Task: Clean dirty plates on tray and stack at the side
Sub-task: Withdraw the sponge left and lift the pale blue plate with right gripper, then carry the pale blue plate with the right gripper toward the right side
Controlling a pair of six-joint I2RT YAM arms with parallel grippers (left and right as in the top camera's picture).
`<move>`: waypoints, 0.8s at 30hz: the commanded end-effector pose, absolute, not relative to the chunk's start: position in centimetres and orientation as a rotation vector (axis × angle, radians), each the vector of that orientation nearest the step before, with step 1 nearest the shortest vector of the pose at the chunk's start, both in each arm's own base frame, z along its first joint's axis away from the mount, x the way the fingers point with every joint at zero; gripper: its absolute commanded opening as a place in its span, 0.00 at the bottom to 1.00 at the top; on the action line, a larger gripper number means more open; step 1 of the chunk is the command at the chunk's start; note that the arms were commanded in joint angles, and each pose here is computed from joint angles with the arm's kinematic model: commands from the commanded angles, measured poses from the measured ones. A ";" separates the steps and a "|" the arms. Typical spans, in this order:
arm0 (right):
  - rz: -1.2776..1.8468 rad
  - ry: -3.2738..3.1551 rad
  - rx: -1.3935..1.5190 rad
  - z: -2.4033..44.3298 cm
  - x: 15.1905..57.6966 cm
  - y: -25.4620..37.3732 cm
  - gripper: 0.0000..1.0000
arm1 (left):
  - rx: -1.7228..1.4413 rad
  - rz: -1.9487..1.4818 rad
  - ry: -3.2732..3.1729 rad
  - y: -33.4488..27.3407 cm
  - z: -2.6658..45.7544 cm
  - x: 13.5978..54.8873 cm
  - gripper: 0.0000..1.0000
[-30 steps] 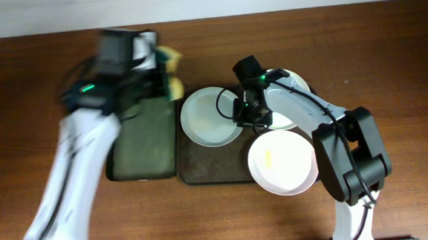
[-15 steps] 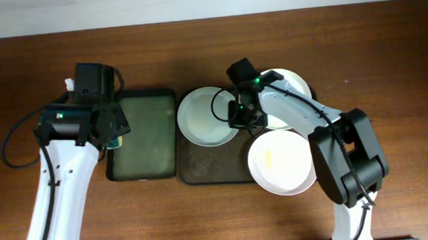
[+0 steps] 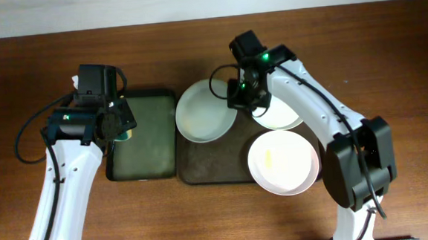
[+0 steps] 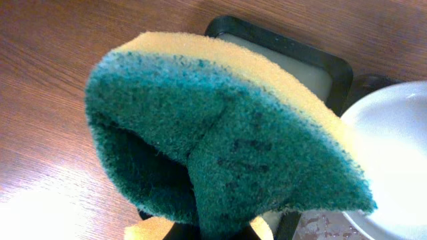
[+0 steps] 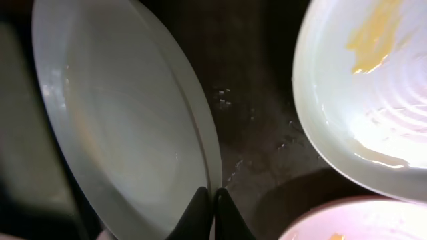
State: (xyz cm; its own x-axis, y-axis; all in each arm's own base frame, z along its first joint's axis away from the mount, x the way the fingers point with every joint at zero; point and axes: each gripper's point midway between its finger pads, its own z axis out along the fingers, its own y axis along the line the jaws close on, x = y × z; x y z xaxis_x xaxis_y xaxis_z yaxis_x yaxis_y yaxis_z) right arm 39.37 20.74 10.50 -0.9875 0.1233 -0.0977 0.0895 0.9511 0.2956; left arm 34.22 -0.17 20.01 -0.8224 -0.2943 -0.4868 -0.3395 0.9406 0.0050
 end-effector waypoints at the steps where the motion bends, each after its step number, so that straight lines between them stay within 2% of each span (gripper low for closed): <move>1: 0.508 2.917 0.129 13.9 40.0 21.5 0.04 | -0.438 0.117 2.603 -0.2 20.0 34.2 0.00; 8: 0.504 2.920 0.118 14.0 39.9 21.6 0.04 | -0.438 0.117 2.603 -0.2 20.0 34.2 0.00; 15: 0.548 2.843 0.004 14.7 40.1 25.3 0.04 | -0.447 0.136 2.599 0.2 20.0 34.2 0.00; 24: 0.303 2.571 -0.109 16.4 41.9 29.9 0.04 | -0.469 0.257 2.596 1.7 20.1 33.6 0.00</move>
State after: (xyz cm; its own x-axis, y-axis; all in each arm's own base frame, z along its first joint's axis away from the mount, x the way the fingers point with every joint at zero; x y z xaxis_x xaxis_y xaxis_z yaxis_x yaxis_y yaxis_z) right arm 40.83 29.44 14.37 -0.9174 -0.0133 -0.3977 -0.1396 0.9467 0.2902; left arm 33.75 0.49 19.90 -0.8268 -0.2923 -0.4806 -0.3539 0.9344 0.0407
